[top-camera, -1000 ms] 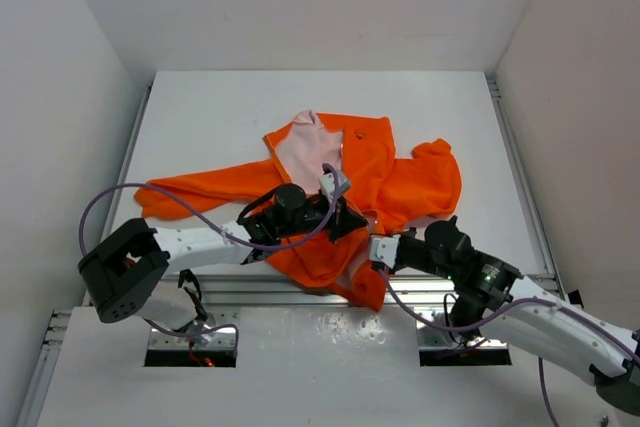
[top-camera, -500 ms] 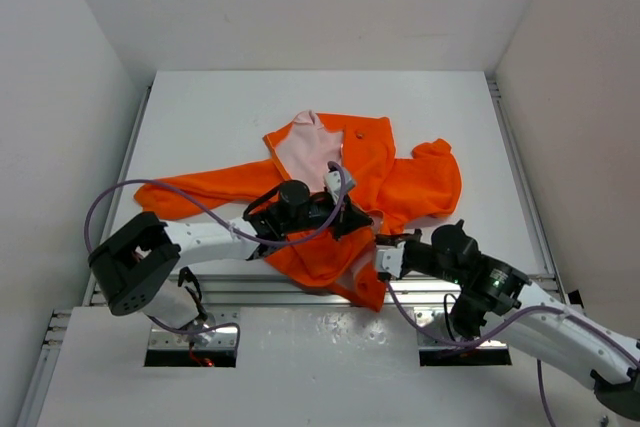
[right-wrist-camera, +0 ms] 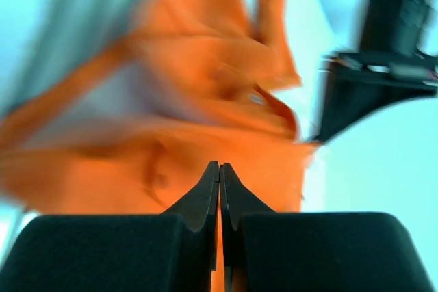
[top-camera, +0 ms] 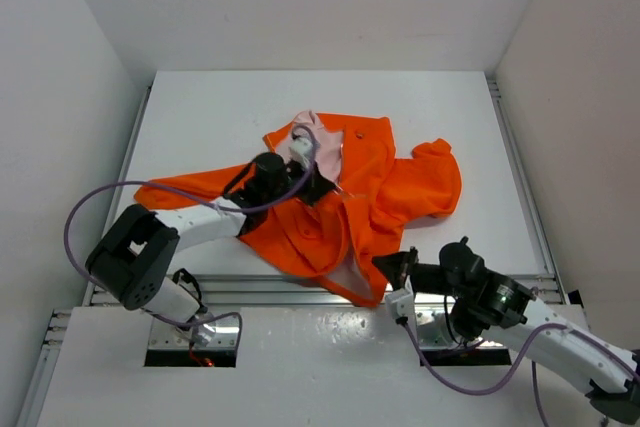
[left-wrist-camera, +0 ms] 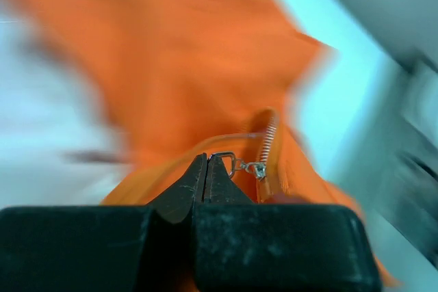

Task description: Zip up the jacket

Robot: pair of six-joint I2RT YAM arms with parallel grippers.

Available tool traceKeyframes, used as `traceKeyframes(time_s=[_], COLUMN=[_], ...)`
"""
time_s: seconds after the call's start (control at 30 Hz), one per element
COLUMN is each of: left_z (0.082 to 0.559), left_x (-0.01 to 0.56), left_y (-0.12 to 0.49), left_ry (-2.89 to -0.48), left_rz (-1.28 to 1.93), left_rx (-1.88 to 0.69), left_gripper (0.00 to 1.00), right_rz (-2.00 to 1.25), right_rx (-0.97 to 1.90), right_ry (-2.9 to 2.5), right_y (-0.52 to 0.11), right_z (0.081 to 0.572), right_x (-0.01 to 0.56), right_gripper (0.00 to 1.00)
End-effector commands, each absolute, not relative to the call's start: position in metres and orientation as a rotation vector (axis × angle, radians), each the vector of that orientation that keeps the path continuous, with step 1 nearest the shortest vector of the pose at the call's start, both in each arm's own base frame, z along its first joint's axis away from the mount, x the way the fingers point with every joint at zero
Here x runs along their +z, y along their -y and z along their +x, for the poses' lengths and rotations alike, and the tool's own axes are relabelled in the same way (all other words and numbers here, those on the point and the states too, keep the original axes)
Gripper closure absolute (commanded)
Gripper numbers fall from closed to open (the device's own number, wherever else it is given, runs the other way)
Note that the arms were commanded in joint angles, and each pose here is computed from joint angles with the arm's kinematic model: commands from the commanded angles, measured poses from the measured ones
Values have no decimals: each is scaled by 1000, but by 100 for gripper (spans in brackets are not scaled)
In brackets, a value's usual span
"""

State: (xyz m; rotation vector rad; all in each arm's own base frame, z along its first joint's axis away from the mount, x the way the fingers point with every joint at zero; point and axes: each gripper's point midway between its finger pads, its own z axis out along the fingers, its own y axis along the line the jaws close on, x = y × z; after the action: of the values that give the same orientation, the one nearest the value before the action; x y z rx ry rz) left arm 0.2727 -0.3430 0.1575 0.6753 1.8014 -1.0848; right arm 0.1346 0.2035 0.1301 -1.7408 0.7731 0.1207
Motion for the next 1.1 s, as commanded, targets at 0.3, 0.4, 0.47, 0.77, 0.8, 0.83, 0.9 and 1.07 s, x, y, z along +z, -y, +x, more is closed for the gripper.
traceKeyframes(time_s=[0.3,0.4,0.47,0.77,0.8,0.83,0.9,1.07], left_z=[372,366,354,331,328,327,323,320], left_x=[176,179,184,194,200,203,206,218], left_y=[266,270,279,298,300,299,306,311], left_ry=[-1781,-1769,-1754,-1724,-1709,-1700,-1700,-1683], left_rz=[332,351,381,412,418,417,419,410], left_rx=[-723,-743,-773,-795,-805,-807,-821,-832], left_gripper=[100,100,100,100,100,100,100,100], right_rz=[-1633,-1450,-1268,-595,-513,-493,-473,-341], right_rx=[410,459,552,1091,1132,1158,1154,1146], right_ry=[-1114,-1372,-1500,-1976,-1995,-2050,-2112,-2180], right_y=[-213,-217,-225,-262,-264,-270,-275,-289], right_z=[121,138,144,179,195,197,199,208], right_x=[127,155,183,240,250,243,235,221], right_gripper=[84,72,71,61,61,61,64,66])
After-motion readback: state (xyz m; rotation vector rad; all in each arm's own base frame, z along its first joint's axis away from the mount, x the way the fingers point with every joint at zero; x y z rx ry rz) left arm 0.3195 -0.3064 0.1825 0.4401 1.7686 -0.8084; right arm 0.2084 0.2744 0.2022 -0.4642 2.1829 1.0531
